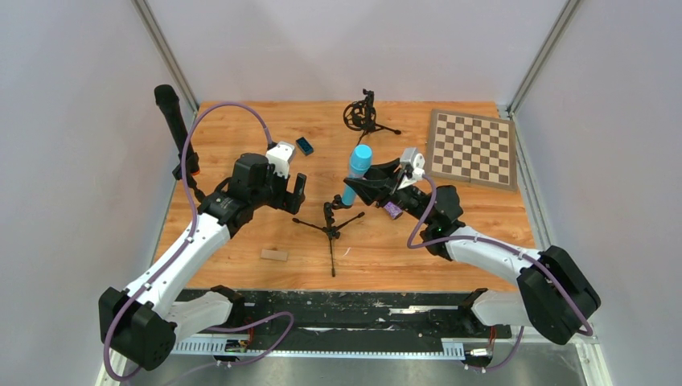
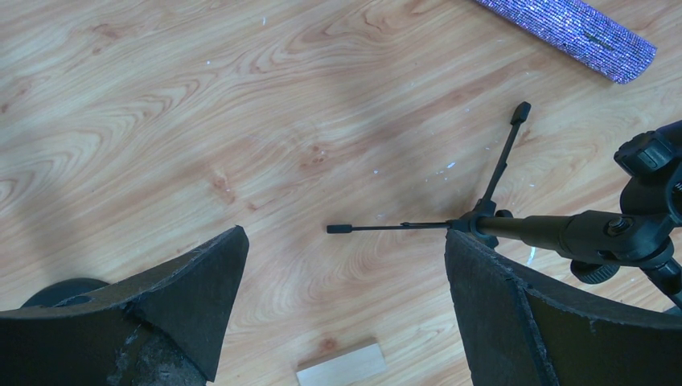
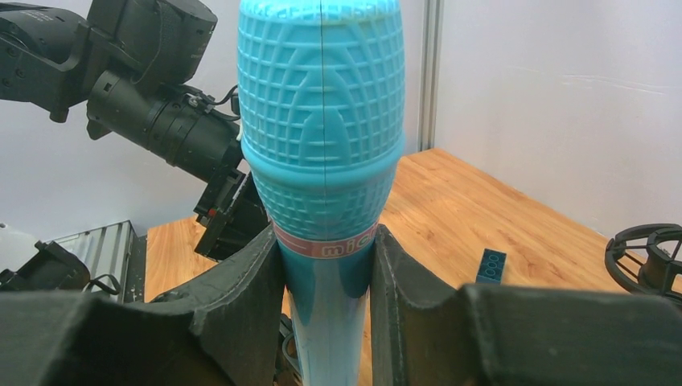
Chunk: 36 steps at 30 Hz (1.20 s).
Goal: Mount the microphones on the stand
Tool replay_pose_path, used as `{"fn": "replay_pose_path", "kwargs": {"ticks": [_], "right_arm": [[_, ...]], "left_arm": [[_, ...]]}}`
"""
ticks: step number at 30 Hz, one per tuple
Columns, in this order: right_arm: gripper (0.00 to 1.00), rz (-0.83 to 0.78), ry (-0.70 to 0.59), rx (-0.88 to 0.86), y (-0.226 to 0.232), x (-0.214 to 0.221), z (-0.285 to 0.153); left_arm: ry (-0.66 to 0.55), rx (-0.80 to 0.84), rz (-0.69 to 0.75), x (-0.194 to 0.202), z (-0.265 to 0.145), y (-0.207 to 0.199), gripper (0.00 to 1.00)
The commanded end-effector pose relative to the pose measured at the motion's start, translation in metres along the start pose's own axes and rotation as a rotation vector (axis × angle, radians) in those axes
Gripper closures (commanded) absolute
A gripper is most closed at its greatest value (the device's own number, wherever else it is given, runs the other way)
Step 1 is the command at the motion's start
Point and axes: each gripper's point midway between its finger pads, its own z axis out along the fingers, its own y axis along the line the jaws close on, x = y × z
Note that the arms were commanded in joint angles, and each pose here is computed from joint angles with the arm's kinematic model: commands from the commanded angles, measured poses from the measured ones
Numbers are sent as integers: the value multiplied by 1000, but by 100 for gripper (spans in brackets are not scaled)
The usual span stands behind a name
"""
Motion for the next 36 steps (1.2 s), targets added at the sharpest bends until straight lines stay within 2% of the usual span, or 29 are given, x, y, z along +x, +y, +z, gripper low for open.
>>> {"fn": "replay_pose_path", "kwargs": {"ticks": [1,7,16,19,24,28,36], "right_arm": [[72,106,222,-39,12,66,-17],[39,87,186,-52,14,51,-11],[20,81,148,-78,19,35,-7],[8,82,153,-48,16,35,-14],[2,89,171,-9,13,37,-35],[1,97,188,-20,17,42,-54],[0,160,278,9,22,77,-89]], "left_arm": [[-51,-4,20,-15,-9,0,0],[-53,-2,23,-15,-10,0,0],[-61,-8,32,-16,-12,1,0],[-65,8,40,-17,-12,-2,0],[-77,85,68,-17,-14,-14,0],[-98,130,104,-20,-17,-22,0],[-180,227,170,-28,-32,-38,0]]}}
